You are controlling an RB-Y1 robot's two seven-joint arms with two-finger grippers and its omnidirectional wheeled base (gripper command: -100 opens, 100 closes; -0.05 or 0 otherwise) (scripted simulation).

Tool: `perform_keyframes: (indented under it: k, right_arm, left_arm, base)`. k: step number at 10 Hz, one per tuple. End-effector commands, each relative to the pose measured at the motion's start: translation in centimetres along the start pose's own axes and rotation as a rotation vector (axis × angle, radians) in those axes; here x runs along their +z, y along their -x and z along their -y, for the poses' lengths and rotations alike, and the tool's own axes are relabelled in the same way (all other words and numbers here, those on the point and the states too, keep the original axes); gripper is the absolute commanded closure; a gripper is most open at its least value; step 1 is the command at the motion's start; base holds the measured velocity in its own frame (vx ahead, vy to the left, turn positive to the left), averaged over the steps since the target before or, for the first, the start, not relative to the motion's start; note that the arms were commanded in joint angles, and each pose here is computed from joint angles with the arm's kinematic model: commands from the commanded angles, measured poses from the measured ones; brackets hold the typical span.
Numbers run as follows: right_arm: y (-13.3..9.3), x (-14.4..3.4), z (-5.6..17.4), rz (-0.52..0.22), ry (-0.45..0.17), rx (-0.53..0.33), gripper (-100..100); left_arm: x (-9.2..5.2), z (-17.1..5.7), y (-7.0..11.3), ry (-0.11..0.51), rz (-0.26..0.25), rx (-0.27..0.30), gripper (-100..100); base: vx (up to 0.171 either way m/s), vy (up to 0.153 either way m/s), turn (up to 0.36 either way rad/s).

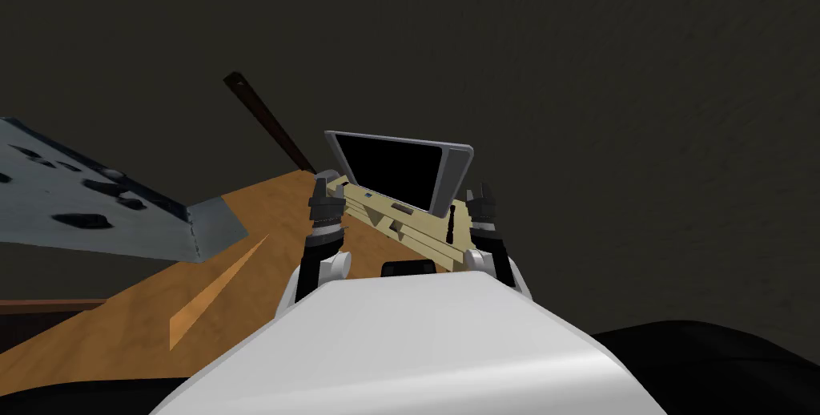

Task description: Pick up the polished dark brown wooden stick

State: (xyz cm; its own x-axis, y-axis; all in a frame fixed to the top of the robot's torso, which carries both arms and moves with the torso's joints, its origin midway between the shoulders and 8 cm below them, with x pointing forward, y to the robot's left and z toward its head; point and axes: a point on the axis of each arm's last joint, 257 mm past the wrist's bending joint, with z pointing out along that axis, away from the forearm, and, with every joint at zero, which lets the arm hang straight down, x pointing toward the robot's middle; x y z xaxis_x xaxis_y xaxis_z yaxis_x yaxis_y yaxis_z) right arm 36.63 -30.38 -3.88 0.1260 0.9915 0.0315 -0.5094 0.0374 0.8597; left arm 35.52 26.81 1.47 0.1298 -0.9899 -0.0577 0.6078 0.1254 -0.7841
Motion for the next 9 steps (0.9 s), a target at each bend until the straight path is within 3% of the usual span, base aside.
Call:
perform_keyframes:
  k: [1, 5, 9]
  right_arm:
    - [-0.9, -0.4, 1.5, -0.044, -0.039, -0.042, -100]
    - [-3.4, -2.6, 6.5, -0.168, -0.167, -0.173, -100]
    - [-6.1, -7.8, 13.6, -0.351, -0.345, -0.351, -100]
  left_arm:
    - [0.0, 0.0, 0.0, 0.000, 0.000, 0.000, 0]
    - [0.0, 0.0, 0.0, 0.000, 0.000, 0.000, 0]
    - [0.0, 0.0, 0.0, 0.000, 0.000, 0.000, 0]
  base:
    - [-0.005, 0.019, 0.091]
    - [-0.016, 0.044, 0.132]
    - [-0.029, 0.084, 0.178]
